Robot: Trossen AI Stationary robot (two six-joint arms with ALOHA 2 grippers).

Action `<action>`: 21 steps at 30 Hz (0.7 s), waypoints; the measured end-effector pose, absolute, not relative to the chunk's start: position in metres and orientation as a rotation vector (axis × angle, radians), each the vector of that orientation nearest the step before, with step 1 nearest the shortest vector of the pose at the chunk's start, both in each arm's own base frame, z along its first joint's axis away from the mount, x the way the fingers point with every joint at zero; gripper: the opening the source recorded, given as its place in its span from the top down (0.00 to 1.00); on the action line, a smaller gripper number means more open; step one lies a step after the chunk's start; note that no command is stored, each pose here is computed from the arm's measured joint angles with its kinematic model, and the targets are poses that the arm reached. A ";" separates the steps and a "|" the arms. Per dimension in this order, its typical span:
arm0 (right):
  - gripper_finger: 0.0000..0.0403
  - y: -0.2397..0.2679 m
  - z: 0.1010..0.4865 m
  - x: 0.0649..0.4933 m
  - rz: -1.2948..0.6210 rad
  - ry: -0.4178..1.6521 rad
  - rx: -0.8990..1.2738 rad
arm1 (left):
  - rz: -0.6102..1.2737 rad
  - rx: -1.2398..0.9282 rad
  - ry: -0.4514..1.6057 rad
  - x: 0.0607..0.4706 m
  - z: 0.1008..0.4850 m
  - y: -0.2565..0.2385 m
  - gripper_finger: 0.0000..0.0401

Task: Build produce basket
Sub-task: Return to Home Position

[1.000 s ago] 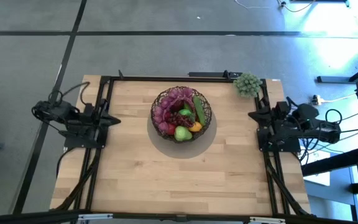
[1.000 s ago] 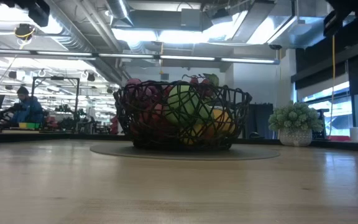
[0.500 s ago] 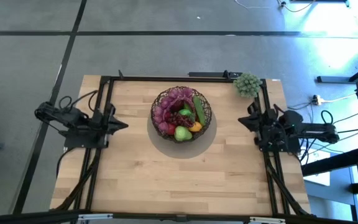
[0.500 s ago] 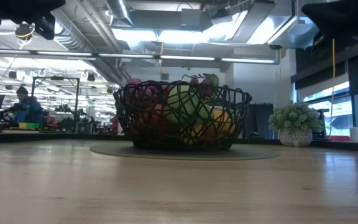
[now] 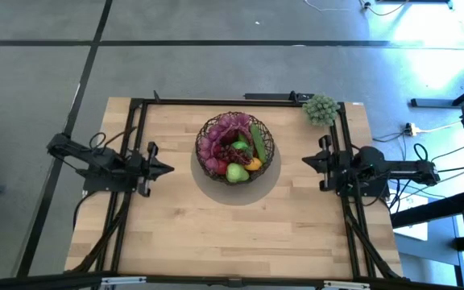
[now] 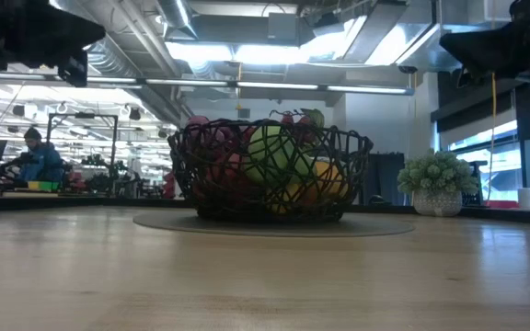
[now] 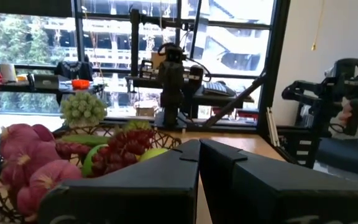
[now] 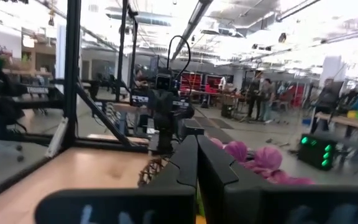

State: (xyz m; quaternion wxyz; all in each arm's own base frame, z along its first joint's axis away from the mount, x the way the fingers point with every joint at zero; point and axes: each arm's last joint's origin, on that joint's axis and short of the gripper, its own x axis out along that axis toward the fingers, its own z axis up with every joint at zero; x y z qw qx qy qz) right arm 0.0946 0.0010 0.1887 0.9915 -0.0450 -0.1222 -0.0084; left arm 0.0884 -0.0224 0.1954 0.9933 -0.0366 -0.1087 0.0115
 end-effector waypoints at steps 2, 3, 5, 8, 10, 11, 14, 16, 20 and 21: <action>1.00 0.001 0.189 0.095 -0.021 -0.245 -0.125 | 0.023 -0.076 -0.224 0.090 0.189 -0.023 1.00; 1.00 0.001 0.189 0.095 -0.021 -0.243 -0.132 | 0.023 -0.072 -0.206 0.091 0.186 -0.023 1.00; 1.00 0.001 0.188 0.095 -0.021 -0.235 -0.135 | 0.023 -0.066 -0.192 0.091 0.185 -0.023 0.99; 1.00 0.001 0.184 0.096 -0.019 -0.199 -0.135 | 0.025 -0.033 -0.177 0.091 0.183 -0.023 1.00; 1.00 0.001 0.184 0.096 -0.018 -0.190 -0.132 | 0.027 -0.023 -0.181 0.091 0.184 -0.023 1.00; 1.00 0.001 0.184 0.096 -0.019 -0.190 -0.130 | 0.028 -0.018 -0.180 0.091 0.184 -0.023 0.99; 1.00 0.001 0.184 0.096 -0.019 -0.192 -0.131 | 0.028 -0.017 -0.179 0.091 0.184 -0.023 0.98; 1.00 0.001 0.184 0.096 -0.020 -0.192 -0.131 | 0.028 -0.015 -0.179 0.091 0.184 -0.023 0.97; 1.00 0.001 0.184 0.096 -0.020 -0.192 -0.131 | 0.028 -0.015 -0.179 0.091 0.184 -0.023 0.96; 1.00 0.001 0.184 0.096 -0.020 -0.192 -0.131 | 0.028 -0.015 -0.179 0.091 0.184 -0.023 0.95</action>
